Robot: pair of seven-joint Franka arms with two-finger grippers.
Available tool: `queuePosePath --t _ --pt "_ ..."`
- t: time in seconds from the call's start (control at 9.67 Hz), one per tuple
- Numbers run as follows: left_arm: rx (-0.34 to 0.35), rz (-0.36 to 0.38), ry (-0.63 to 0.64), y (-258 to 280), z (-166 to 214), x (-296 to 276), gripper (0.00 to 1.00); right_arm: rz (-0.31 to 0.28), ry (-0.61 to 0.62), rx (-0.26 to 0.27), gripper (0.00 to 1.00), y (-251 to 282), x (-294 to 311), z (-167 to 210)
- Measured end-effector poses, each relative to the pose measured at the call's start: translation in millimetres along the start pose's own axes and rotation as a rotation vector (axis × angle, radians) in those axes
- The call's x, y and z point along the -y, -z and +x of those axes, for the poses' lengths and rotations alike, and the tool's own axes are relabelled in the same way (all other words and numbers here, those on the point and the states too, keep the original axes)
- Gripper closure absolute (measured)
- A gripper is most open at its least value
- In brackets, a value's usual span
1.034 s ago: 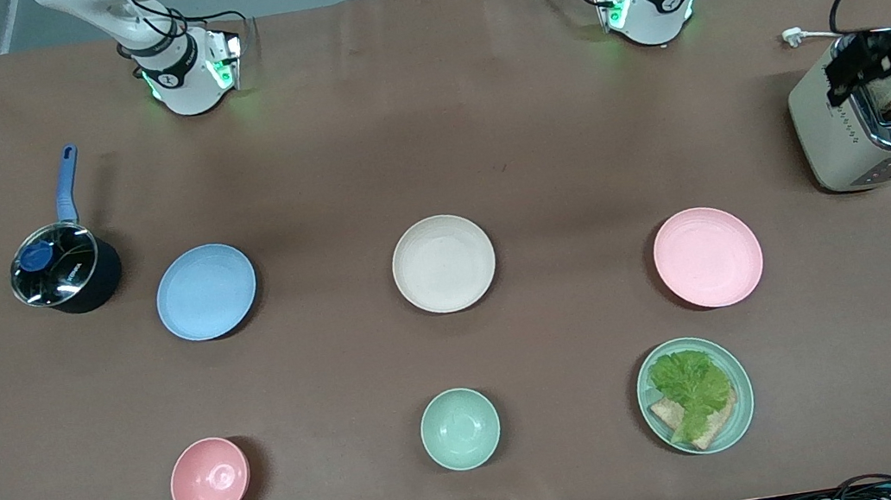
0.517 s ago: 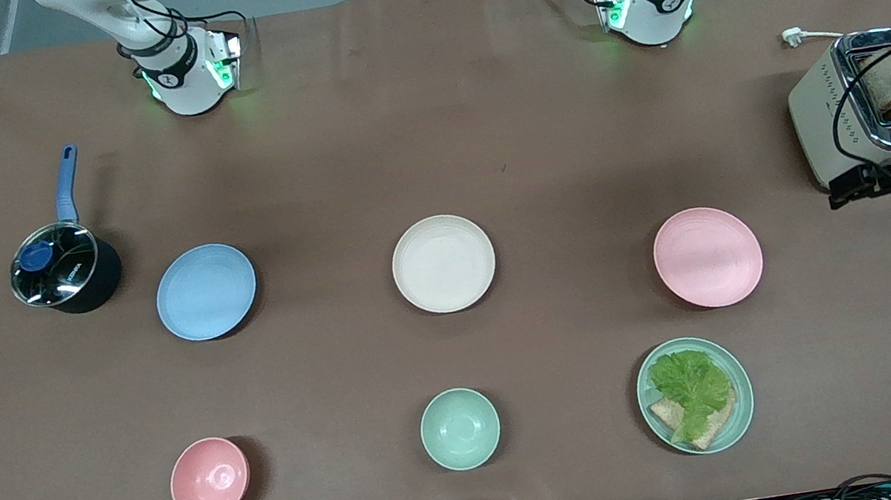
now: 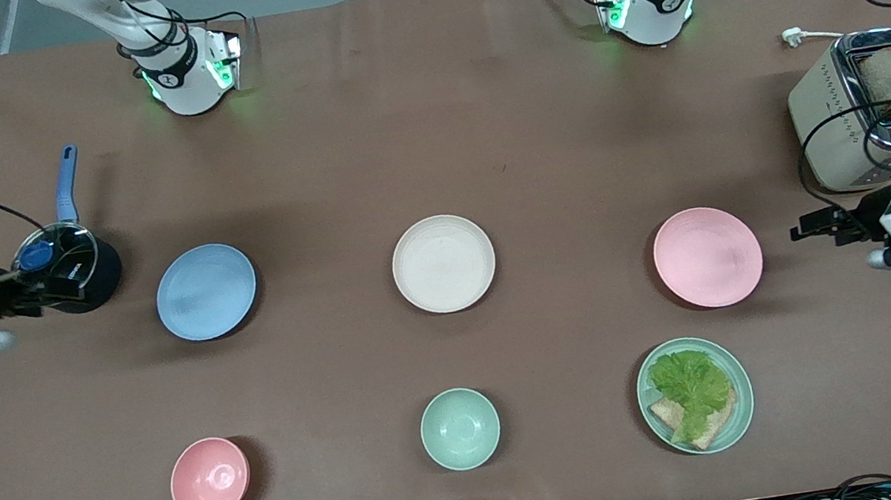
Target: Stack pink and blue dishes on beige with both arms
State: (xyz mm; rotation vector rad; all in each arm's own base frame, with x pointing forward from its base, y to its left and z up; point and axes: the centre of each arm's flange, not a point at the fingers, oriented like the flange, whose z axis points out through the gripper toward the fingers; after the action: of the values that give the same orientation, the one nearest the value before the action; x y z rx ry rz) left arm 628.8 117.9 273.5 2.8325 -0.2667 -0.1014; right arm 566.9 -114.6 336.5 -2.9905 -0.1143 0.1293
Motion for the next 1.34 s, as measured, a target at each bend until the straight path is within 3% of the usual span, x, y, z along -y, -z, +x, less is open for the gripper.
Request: queuePosePath --t 0.21,0.31,0.62,0.72,0.83,0.93,1.03,1.14,1.34 --pt "0.011 -0.023 -0.020 -35 4 3 0.15 0.043 0.074 -0.019 0.00 -67 -5 -1" --pt "0.021 -0.034 -0.024 -51 5 5 0.33 0.079 0.099 -0.041 0.00 -94 -10 -3" --pt "0.038 -0.061 -0.025 -86 7 4 0.43 0.150 0.148 -0.077 0.00 -145 -13 -17" --pt "0.043 -0.067 -0.027 -91 8 2 0.60 0.177 0.170 -0.094 0.00 -151 -10 -21" --pt "0.043 -0.074 -0.026 -94 8 0 0.67 0.199 0.177 -0.107 0.01 -155 -6 -23" --pt "0.038 -0.083 -0.020 -95 9 0 0.73 0.210 0.179 -0.110 0.05 -158 -3 -25" --pt "0.033 -0.084 -0.017 -93 10 0 0.88 0.211 0.186 -0.108 0.15 -159 1 -24" --pt "0.020 -0.088 -0.020 -88 13 -3 0.94 0.211 0.193 -0.107 0.20 -159 3 -24" --pt "0.002 -0.154 0.014 -72 28 -43 0.94 0.207 0.206 -0.107 0.33 -162 2 -26"
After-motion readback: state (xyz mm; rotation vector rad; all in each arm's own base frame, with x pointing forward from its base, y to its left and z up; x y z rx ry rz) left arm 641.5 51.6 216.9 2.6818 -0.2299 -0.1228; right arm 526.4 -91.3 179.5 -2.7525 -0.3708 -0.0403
